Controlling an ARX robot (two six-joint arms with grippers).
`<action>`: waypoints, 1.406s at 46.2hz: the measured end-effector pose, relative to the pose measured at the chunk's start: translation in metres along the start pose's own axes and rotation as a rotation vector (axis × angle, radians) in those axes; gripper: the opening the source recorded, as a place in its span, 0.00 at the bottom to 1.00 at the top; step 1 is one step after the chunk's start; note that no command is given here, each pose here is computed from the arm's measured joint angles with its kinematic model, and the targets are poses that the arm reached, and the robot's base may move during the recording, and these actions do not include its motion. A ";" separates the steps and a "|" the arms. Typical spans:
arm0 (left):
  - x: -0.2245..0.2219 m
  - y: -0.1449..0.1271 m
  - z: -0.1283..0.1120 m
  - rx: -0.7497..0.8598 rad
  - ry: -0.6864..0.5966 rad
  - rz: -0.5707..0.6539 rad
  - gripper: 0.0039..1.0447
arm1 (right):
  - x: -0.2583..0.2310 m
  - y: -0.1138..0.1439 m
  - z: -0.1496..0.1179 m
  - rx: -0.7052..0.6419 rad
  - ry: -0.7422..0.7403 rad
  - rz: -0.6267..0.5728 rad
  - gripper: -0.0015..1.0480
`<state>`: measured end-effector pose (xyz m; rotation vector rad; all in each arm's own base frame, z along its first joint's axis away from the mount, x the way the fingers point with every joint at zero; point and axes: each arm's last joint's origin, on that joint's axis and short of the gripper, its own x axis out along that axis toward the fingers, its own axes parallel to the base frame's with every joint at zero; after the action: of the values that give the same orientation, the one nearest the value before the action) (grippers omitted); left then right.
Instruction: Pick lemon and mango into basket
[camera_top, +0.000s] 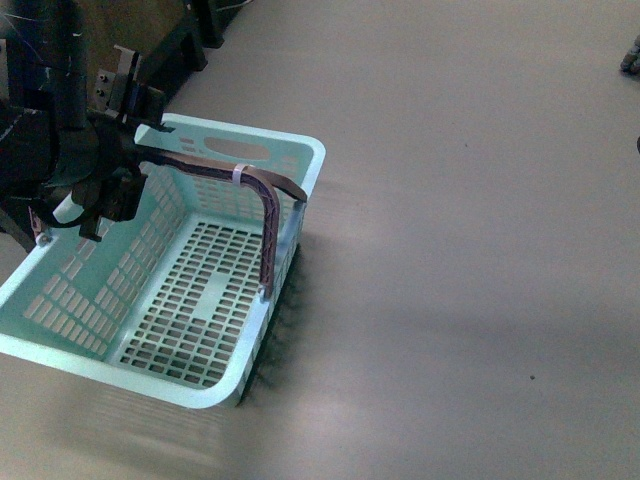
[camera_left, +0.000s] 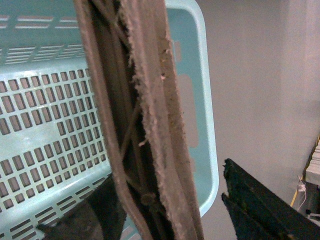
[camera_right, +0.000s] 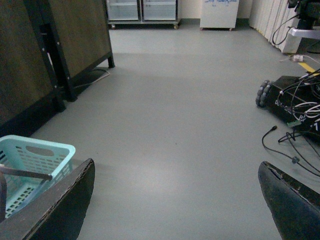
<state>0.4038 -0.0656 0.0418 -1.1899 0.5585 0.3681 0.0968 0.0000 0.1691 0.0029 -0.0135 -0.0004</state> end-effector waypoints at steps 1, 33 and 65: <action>0.000 -0.001 0.000 0.000 0.000 -0.001 0.48 | 0.000 0.000 0.000 0.000 0.000 0.000 0.92; -0.126 -0.037 -0.011 -0.089 0.025 -0.165 0.06 | 0.000 0.000 0.000 0.000 0.000 0.000 0.92; -0.307 -0.073 0.022 -0.292 -0.025 -0.460 0.06 | 0.000 0.000 0.000 0.000 0.000 0.000 0.92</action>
<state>0.2002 -0.0632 0.2838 -1.5486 0.1985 0.0703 0.0968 0.0000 0.1691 0.0029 -0.0132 -0.0004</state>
